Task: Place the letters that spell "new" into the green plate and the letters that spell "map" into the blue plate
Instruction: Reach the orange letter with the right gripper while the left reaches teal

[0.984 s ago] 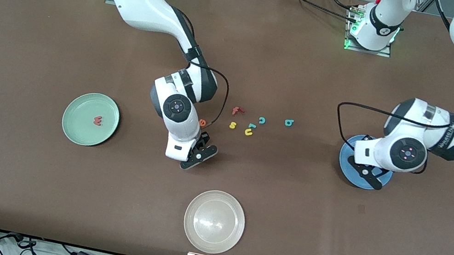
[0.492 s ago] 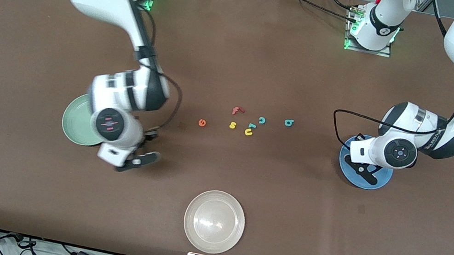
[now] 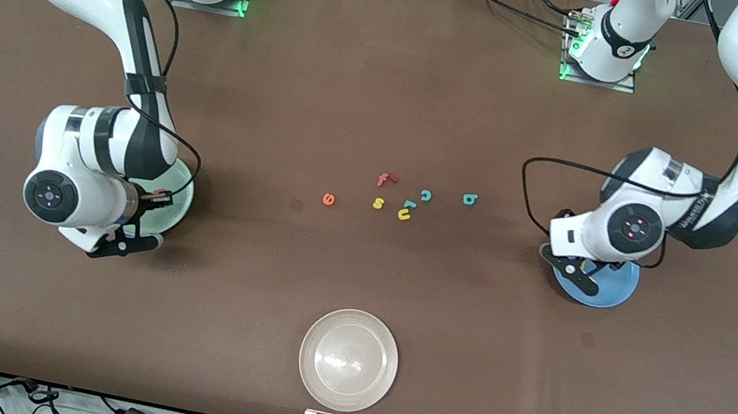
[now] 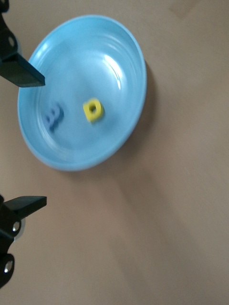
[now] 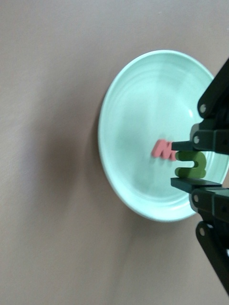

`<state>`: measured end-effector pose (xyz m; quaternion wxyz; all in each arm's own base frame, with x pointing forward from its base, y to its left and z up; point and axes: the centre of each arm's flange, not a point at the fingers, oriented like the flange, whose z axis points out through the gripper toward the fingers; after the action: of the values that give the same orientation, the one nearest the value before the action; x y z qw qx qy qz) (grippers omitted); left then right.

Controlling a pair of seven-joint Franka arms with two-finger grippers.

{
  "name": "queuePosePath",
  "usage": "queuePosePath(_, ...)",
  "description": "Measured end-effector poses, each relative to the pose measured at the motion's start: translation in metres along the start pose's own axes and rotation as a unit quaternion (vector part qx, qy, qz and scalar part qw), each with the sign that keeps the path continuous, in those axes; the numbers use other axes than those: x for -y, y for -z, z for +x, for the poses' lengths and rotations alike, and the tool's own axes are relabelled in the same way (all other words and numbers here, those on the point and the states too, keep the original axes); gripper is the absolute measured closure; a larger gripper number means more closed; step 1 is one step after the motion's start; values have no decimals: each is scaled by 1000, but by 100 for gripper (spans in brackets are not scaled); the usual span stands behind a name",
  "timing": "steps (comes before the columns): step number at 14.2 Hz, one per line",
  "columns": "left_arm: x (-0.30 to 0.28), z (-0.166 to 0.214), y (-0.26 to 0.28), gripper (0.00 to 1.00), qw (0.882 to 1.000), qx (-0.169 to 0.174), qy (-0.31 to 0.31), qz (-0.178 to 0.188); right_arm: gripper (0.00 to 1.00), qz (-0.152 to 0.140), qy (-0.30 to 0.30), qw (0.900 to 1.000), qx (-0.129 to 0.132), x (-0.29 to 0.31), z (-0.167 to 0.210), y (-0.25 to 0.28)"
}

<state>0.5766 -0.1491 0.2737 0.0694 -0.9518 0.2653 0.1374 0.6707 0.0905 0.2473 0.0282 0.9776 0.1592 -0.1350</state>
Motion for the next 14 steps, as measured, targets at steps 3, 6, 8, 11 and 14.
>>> queuePosePath(3,-81,11,26,0,996,-16,83,-3,74,-20,1,1000,-11,-16,-28,-13)
queuePosePath(6,-130,16,27,0,994,-15,111,-9,74,-18,-6,1000,-11,-37,-41,-33)
queuePosePath(8,-138,17,22,0,994,-11,109,-10,74,-19,-11,1000,-18,-45,-44,-52)
queuePosePath(11,-143,19,14,0,994,-4,104,-14,70,-21,-14,999,-24,-48,-46,-70)
queuePosePath(14,-141,21,9,0,994,-2,106,-18,41,-23,-9,999,-37,-42,-39,-55)
